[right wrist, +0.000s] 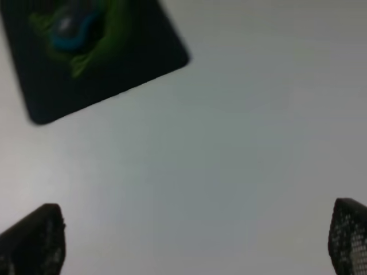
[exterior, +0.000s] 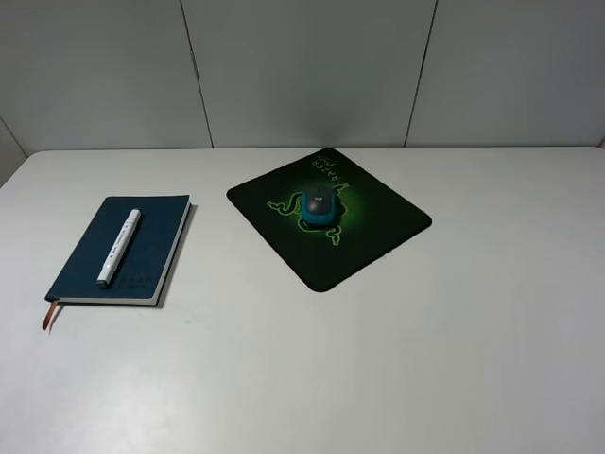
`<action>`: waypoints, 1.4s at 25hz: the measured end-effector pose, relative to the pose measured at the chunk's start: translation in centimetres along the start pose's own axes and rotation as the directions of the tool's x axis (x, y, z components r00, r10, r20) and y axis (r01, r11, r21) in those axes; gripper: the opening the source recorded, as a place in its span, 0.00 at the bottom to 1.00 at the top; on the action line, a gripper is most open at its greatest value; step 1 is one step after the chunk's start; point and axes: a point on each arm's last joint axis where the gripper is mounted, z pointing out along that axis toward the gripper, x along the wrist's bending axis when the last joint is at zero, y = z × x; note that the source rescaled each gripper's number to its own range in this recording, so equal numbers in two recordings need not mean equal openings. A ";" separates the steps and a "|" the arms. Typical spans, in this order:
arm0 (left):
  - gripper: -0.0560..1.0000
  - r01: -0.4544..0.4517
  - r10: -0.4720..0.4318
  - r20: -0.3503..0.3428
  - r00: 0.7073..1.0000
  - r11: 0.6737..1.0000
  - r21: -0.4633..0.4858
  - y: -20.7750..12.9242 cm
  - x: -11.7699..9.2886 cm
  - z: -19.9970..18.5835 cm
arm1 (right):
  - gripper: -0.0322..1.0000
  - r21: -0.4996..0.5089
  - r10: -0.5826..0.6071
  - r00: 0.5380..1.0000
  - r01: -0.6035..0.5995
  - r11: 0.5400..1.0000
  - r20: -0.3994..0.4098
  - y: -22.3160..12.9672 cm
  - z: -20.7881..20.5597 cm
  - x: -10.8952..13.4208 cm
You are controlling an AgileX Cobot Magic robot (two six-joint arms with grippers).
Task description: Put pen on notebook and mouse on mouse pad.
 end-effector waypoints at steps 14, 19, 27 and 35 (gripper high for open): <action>1.00 0.000 0.000 0.000 1.000 1.000 0.000 0.0 0.0 0.0 | 1.00 -0.256 0.165 0.971 -0.117 0.960 0.172 -7.9 1.6 1.1; 1.00 0.000 0.000 0.000 1.000 1.000 0.000 0.0 0.0 0.0 | 1.00 -0.232 0.151 0.974 -0.109 0.967 0.171 -8.5 2.7 0.9; 1.00 0.000 0.000 0.000 1.000 1.000 0.000 0.0 0.0 0.0 | 1.00 -0.235 0.143 0.977 -0.102 0.967 0.161 -8.5 2.6 0.7; 1.00 0.000 0.000 0.000 1.000 1.000 0.000 0.0 0.0 0.0 | 1.00 -0.236 0.153 0.974 -0.111 0.965 0.168 -8.5 2.6 0.6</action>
